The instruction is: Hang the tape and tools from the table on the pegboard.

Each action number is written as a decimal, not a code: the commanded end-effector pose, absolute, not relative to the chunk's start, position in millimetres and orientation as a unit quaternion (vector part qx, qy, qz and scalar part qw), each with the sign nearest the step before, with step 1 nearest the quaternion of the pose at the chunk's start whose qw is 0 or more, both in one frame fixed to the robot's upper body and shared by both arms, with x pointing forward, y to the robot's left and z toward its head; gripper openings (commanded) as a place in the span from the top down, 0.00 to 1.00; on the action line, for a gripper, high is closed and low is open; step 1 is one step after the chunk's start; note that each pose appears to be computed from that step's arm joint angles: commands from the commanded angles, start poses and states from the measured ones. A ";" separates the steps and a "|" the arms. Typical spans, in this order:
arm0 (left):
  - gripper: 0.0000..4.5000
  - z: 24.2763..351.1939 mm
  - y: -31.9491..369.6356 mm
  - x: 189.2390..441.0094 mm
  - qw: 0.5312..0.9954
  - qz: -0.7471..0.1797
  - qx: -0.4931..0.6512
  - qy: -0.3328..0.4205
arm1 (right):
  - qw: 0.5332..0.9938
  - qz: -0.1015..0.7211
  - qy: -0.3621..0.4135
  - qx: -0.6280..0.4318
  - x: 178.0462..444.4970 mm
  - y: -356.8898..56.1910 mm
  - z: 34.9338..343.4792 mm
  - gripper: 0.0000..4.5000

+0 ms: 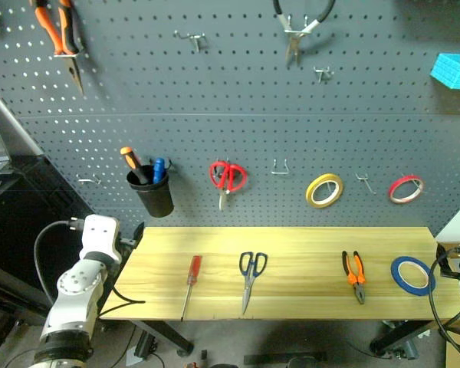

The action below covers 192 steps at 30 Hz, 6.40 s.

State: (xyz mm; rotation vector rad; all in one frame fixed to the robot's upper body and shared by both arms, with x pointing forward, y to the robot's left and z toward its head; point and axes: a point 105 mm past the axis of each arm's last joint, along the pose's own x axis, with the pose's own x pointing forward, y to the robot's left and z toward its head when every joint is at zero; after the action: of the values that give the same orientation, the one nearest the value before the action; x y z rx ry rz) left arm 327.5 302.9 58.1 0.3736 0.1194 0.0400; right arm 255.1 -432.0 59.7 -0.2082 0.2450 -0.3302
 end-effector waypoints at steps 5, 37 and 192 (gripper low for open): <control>0.11 75.7 297.9 334.9 0.979 0.008 0.205 0.022 | 0.977 -0.162 0.085 -0.109 263.6 -430.2 80.4 0.00; 0.11 91.4 120.4 306.9 0.903 -0.369 0.208 0.063 | 0.956 0.012 0.285 -0.063 297.6 -349.8 35.1 0.00; 0.10 140.3 147.6 264.5 0.896 -0.433 0.100 -0.007 | 0.977 0.191 0.063 -0.075 299.0 -103.3 156.7 0.43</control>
State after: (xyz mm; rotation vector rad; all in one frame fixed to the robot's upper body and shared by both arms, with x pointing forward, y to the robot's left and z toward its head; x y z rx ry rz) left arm 263.8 143.3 124.4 0.1816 0.0551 -0.9332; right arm 307.9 -120.2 123.9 -0.1267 0.2700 0.3434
